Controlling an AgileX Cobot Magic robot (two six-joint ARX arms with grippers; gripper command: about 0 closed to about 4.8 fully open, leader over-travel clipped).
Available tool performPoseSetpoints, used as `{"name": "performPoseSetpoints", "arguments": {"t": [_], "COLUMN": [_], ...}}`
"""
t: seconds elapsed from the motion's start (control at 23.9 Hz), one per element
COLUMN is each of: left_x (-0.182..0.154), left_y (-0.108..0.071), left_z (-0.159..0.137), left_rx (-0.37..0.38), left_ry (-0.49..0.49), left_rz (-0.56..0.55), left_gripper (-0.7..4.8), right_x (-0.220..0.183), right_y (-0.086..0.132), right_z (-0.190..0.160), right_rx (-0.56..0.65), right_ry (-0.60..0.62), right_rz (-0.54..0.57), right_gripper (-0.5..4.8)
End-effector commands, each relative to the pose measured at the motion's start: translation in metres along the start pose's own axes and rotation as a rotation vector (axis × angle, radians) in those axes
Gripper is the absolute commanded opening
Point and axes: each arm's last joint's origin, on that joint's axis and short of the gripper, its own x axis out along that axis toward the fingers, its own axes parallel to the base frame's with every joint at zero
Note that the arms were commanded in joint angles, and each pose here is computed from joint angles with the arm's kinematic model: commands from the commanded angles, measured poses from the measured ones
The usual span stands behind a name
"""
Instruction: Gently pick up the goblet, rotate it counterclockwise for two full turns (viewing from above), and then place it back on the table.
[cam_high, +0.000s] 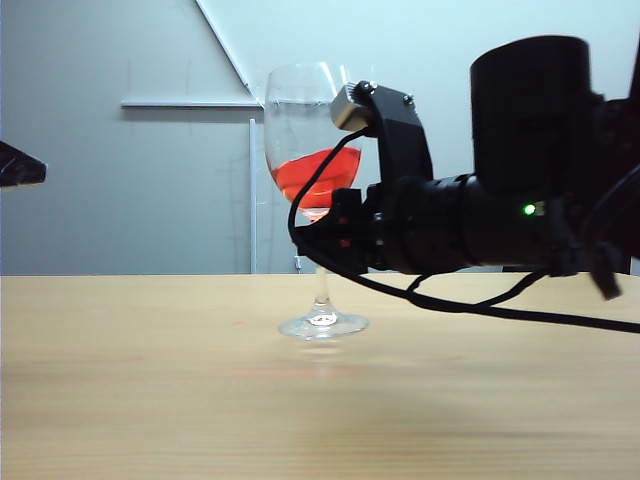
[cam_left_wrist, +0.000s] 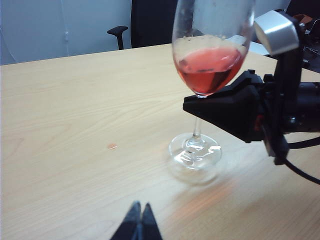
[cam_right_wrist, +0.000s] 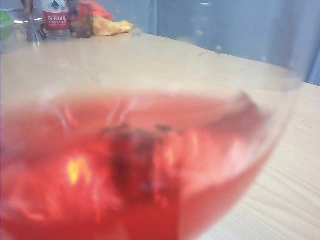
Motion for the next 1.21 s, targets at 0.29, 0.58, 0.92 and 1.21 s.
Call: {"name": "performPoseSetpoints", "arguments": {"t": [0.29, 0.58, 0.92, 1.21], "left_x": [0.000, 0.000, 0.000, -0.001], "left_y": [0.000, 0.000, 0.000, 0.000], "left_z": [0.002, 0.002, 0.002, 0.002], "left_rx": [0.007, 0.007, 0.007, 0.006], "left_ry": [-0.008, -0.008, -0.008, -0.018], "left_rz": [-0.002, -0.002, -0.002, -0.002], "left_gripper": [-0.05, -0.05, -0.05, -0.05], "right_x": [0.007, 0.007, 0.006, -0.007], "right_y": [0.001, 0.001, 0.001, 0.002], "right_z": [-0.001, -0.001, -0.002, -0.009], "right_rx": [-0.004, 0.006, 0.030, 0.034], "right_ry": [-0.045, -0.044, -0.034, 0.004], "right_rz": [0.002, 0.002, 0.001, -0.003], "right_gripper": [-0.06, 0.21, 0.98, 2.02]}}
